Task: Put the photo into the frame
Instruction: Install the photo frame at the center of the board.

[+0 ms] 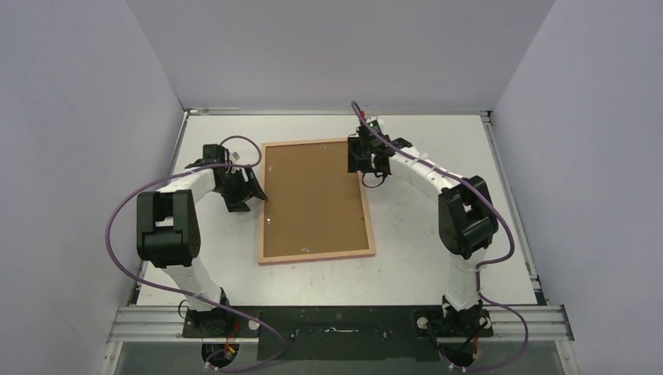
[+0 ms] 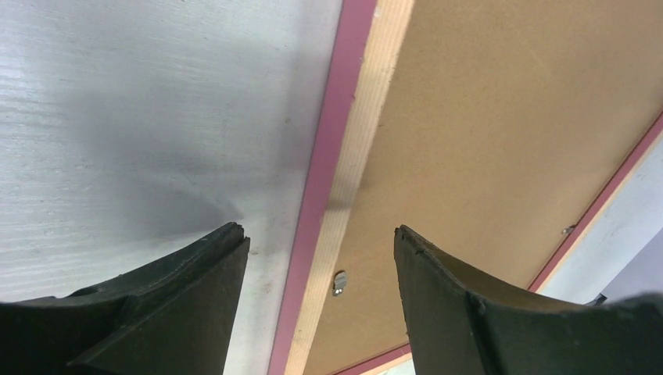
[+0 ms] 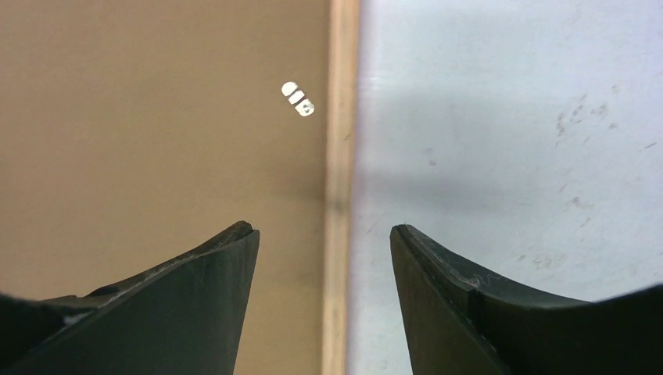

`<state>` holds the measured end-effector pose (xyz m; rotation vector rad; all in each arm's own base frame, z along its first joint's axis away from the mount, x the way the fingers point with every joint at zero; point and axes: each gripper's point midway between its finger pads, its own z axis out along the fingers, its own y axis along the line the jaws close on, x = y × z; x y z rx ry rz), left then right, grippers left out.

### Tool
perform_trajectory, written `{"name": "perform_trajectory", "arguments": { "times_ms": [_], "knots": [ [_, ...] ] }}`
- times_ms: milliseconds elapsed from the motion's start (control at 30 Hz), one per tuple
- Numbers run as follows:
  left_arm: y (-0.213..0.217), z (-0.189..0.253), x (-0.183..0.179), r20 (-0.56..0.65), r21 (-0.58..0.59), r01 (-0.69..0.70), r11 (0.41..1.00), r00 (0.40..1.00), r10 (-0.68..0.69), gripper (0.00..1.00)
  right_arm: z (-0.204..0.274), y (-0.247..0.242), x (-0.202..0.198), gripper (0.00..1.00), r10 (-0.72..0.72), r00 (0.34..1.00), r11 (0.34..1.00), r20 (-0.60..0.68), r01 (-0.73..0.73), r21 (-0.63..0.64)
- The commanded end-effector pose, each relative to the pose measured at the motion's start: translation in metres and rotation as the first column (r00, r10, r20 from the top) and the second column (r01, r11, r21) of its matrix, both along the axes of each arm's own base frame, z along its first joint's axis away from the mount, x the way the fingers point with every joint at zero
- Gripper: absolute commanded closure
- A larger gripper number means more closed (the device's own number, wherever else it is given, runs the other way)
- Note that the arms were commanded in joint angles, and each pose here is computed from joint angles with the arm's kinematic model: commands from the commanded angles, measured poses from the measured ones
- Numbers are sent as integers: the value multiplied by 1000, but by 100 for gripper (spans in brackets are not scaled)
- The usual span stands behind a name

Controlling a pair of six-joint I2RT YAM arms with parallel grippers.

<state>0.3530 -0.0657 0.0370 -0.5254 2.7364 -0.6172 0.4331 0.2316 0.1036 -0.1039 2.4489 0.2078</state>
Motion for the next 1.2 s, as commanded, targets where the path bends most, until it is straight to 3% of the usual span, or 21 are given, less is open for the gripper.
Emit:
{"name": "perform_trajectory", "arguments": {
  "times_ms": [0,500,1167],
  "knots": [
    [3,-1,6,5,18,8,1000,1000,-9,33,6,1,31,36,47,997,999,62,-47,-16],
    [4,-6,12,-29,19,10,1000,1000,-9,34,-38,22,66,36,130,991,990,20,-131,50],
    [9,-10,10,-54,50,43,998,998,-41,34,-65,10,91,53,32,998,999,55,-30,-21]
  ]
}}
